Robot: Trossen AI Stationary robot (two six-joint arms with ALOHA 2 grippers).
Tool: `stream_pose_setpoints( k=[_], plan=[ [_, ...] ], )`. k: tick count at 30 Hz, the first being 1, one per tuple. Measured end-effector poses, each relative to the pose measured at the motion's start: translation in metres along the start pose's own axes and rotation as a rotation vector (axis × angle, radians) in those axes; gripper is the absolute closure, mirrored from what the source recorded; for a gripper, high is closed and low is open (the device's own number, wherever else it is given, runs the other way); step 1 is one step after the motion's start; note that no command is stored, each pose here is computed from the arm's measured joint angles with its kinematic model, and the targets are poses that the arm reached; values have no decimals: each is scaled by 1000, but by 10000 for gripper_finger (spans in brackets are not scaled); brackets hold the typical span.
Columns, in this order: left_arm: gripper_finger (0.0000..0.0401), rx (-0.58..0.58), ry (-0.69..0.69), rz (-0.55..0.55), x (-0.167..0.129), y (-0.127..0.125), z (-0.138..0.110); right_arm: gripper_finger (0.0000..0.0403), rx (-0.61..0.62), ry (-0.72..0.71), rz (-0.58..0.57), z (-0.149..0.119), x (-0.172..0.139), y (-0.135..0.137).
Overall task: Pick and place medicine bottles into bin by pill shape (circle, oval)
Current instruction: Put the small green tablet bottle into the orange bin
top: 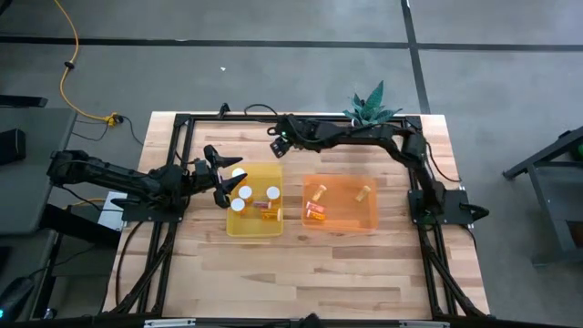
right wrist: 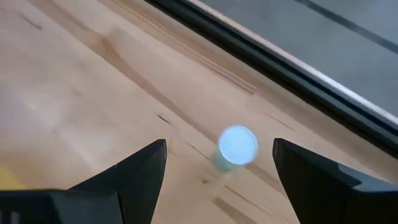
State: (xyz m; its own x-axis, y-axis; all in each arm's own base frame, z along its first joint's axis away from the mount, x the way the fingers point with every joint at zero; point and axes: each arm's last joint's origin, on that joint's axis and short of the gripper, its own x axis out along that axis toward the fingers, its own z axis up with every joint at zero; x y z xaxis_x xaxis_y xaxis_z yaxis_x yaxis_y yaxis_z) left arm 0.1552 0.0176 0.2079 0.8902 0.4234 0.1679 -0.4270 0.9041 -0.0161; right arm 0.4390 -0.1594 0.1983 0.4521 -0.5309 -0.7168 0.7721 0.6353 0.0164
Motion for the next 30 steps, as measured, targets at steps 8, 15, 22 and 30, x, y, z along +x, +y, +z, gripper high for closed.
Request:
stream_pose_setpoints(
  k=[8, 15, 22, 30],
  plan=[
    [164, -1, 0, 0, 0, 0, 0, 116, 75, 67, -45, 6, 26, -10],
    [164, -2, 0, -1, 0, 0, 0, 116, 118, 104, -48, 5, 38, -22],
    [164, -1, 0, -1, 0, 0, 0, 116, 116, 115, -53, 4, 38, -23],
    [164, -3, 0, -1, 0, 0, 0, 170, 115, 117, -53, 4, 38, -23]
  ],
)
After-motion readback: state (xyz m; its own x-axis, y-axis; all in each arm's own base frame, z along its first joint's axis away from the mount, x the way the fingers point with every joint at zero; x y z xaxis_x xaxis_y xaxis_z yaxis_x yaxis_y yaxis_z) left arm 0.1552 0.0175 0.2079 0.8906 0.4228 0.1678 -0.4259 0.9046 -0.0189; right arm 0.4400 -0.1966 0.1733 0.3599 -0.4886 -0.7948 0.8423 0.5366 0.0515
